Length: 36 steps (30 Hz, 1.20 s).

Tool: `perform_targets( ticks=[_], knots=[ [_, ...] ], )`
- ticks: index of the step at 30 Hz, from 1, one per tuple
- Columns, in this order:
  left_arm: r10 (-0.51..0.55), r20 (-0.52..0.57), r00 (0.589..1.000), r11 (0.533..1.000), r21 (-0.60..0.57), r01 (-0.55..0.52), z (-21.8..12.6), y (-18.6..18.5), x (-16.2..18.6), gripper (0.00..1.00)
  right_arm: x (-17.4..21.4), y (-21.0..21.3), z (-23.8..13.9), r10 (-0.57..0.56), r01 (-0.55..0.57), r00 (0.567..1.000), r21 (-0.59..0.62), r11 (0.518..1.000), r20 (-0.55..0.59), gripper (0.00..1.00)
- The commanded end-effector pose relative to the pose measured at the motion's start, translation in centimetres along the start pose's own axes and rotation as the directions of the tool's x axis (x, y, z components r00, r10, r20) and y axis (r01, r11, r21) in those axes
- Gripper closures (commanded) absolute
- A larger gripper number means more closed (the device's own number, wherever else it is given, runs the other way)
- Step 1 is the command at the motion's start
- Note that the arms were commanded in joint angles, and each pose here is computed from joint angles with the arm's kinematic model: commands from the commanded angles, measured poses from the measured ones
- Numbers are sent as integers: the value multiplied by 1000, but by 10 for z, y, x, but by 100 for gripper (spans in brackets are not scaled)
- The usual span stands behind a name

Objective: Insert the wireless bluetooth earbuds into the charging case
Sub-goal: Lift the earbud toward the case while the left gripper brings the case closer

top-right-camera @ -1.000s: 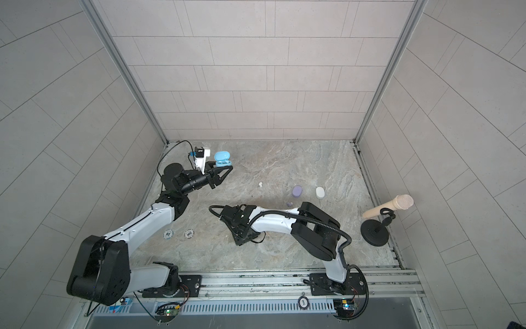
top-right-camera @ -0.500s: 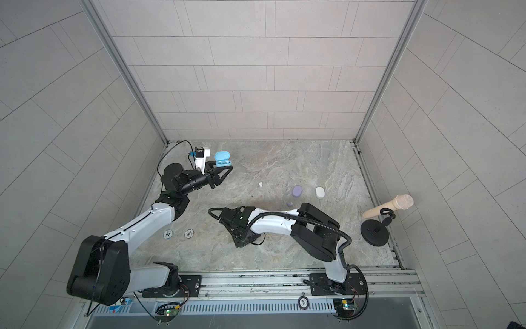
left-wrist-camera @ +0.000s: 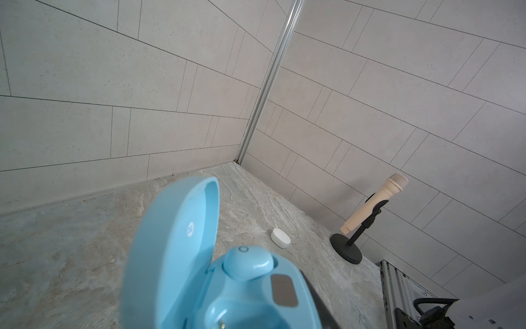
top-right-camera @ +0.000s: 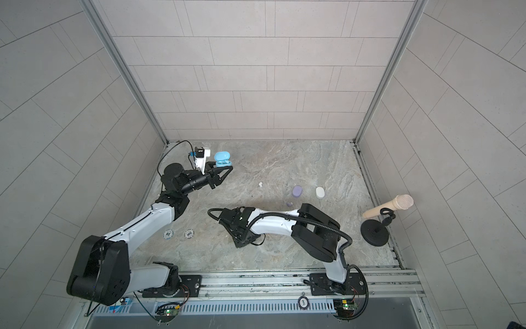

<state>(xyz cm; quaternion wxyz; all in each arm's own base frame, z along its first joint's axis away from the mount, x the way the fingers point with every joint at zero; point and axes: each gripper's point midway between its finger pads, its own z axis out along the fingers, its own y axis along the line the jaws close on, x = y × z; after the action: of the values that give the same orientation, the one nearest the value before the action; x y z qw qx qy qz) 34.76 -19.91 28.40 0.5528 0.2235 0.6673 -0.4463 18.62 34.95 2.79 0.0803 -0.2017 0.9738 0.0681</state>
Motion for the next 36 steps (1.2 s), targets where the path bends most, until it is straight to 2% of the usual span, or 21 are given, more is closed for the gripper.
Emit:
perform_targets(
  ticks=[1, 9, 15, 22, 29, 36],
  knots=[
    [27, 11, 1000, 999, 23, -28, -2, -7, -2, 100, -8, -10, -23, 17, -18, 998, 5, 1000, 65, 88],
    [15, -22, 1000, 999, 40, -14, 11, -10, 12, 100, -10, -25, -52, 80, -71, 990, -83, 994, 114, 88],
    [22, -43, 999, 998, 67, -19, 24, -23, 29, 100, -17, -44, -90, 146, -109, 970, -186, 977, 197, 88],
    [47, -54, 997, 992, 122, -40, 38, -54, 52, 100, -22, -73, -139, 269, -172, 923, -331, 928, 274, 88],
    [64, -47, 997, 973, 225, -52, 59, -91, 69, 100, -22, -94, -186, 347, -186, 876, -430, 884, 335, 88],
    [101, -19, 995, 949, 303, -91, 72, -114, 76, 100, -24, -114, -227, 431, -197, 797, -493, 848, 423, 86]
  ],
)
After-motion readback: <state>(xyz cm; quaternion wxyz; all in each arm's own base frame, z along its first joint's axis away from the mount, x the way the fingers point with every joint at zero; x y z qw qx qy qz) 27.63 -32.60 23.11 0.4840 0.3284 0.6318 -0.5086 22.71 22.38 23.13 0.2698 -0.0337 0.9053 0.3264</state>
